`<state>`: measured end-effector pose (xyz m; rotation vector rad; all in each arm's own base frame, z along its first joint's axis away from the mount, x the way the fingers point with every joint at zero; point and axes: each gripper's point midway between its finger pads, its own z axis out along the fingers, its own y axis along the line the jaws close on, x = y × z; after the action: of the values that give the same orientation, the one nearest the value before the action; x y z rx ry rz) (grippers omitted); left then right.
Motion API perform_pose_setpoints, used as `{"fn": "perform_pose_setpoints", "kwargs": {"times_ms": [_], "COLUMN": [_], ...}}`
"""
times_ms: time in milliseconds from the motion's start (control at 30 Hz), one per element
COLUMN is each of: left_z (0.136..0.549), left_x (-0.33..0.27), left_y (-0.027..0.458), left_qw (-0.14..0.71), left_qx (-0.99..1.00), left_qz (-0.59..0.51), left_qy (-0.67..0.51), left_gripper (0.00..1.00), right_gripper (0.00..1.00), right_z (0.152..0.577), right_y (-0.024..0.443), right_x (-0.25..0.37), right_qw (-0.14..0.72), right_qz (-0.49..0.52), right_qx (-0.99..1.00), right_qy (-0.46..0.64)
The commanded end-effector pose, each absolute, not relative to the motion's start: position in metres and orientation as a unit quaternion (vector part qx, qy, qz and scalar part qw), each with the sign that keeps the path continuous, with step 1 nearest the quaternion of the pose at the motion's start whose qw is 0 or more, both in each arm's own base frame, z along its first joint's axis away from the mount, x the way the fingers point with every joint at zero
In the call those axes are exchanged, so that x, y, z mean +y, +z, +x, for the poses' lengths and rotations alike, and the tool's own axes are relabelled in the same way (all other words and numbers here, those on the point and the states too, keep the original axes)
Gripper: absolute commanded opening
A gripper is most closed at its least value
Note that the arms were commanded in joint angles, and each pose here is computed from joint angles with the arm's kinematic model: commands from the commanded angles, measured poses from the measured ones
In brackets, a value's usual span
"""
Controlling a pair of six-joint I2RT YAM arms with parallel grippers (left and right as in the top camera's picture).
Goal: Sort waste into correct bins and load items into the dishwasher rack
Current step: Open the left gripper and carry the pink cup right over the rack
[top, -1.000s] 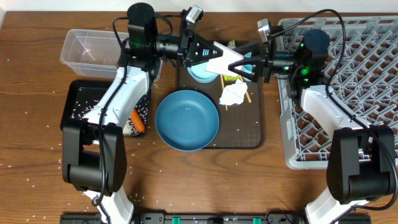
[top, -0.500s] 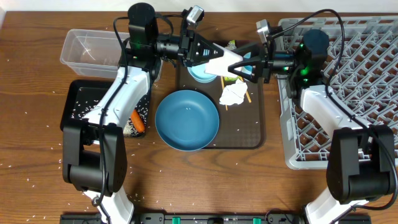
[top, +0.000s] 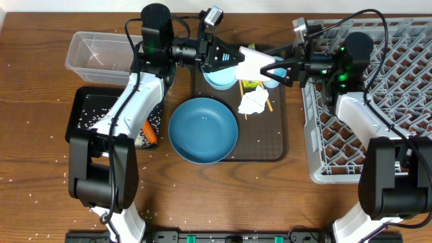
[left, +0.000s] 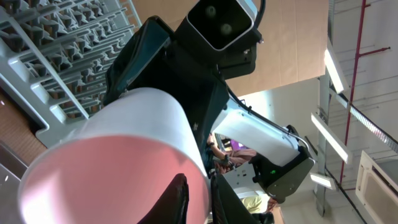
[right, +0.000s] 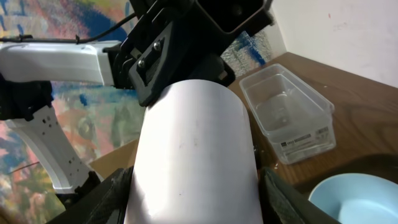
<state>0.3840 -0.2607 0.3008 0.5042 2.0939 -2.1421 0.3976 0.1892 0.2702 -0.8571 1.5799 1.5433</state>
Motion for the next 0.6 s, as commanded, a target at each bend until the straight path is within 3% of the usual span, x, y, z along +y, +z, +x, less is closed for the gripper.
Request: {"fn": "perform_pose_setpoints", "kwargs": {"times_ms": [0, 567], "left_z": [0.385, 0.385], "left_x": [-0.259, -0.259], "left_y": [0.299, 0.299], "left_qw": [0.062, 0.125], "left_qx": [0.687, 0.668], "left_qz": [0.173, 0.234], "left_qy": [-0.703, -0.695], "left_gripper": [0.15, 0.15], "right_gripper": [0.29, 0.25], "right_z": [0.403, 0.424], "right_y": [0.269, 0.29], "right_x": [0.178, 0.107], "right_qw": [0.374, 0.405], "right_qz": [-0.321, -0.238], "right_qx": [0.626, 0.653], "right_qy": [0.605, 0.594]}}
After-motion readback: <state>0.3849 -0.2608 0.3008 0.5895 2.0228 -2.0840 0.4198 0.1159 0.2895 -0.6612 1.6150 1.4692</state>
